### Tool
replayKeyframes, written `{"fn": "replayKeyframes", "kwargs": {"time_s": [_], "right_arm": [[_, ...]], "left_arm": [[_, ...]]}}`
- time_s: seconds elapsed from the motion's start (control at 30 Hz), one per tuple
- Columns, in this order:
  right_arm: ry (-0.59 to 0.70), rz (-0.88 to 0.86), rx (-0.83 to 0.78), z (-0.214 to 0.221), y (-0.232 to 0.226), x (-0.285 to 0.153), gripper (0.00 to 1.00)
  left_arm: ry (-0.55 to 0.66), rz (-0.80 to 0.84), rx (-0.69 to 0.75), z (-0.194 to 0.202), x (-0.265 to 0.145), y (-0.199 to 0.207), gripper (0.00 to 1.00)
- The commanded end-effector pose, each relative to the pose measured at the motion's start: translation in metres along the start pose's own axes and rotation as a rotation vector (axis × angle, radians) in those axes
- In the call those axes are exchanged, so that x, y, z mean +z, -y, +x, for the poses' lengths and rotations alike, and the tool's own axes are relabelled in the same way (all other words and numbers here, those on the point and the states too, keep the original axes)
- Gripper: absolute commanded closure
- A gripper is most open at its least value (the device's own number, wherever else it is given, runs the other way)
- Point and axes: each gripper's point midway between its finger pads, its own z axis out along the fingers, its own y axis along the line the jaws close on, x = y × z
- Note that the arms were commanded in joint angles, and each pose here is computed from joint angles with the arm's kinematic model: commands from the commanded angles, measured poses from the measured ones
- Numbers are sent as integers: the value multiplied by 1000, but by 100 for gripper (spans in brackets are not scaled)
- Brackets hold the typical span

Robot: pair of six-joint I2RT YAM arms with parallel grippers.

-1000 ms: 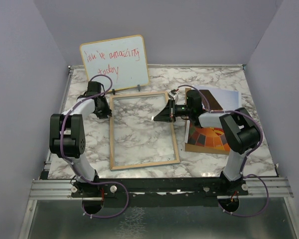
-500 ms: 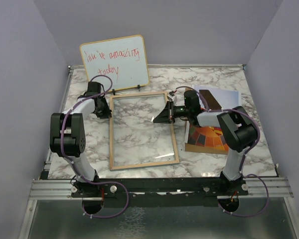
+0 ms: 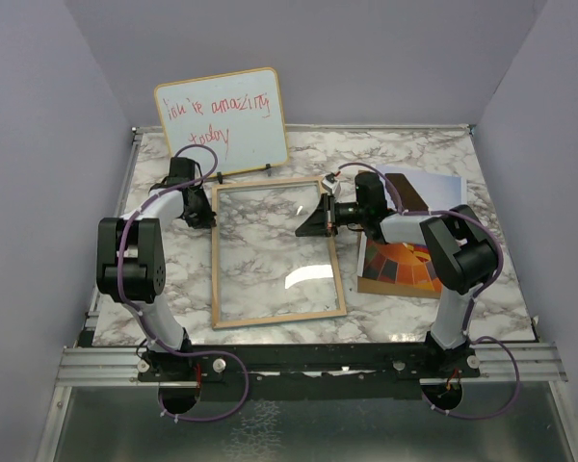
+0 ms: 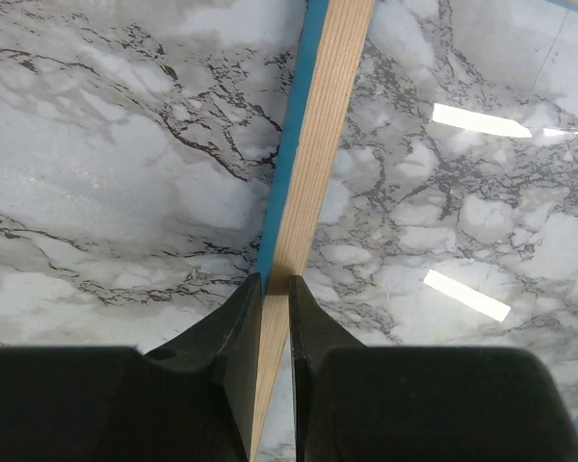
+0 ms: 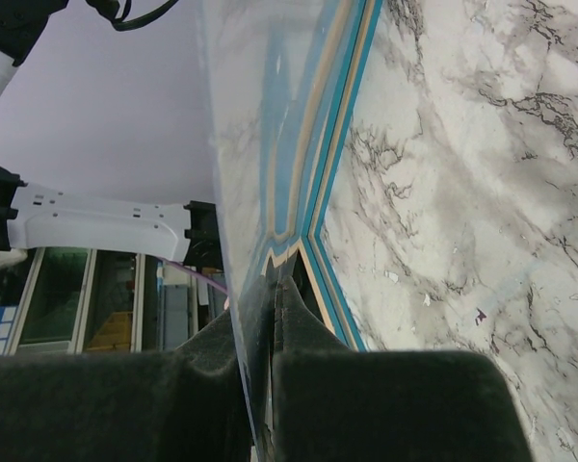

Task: Put the photo into the frame

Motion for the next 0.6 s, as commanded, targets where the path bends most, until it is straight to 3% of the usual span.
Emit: {"fn": "replayKeyframes", "kwargs": {"time_s": [0.0,0.57], "right_arm": [[-34,-20,-28,4,-4,3,97],[-10,84,25,-7,28,11,98]], "left_arm": [[-79,-60,6,22,19,-17,82],[-100,-57,6,26,24,-17,83]]}}
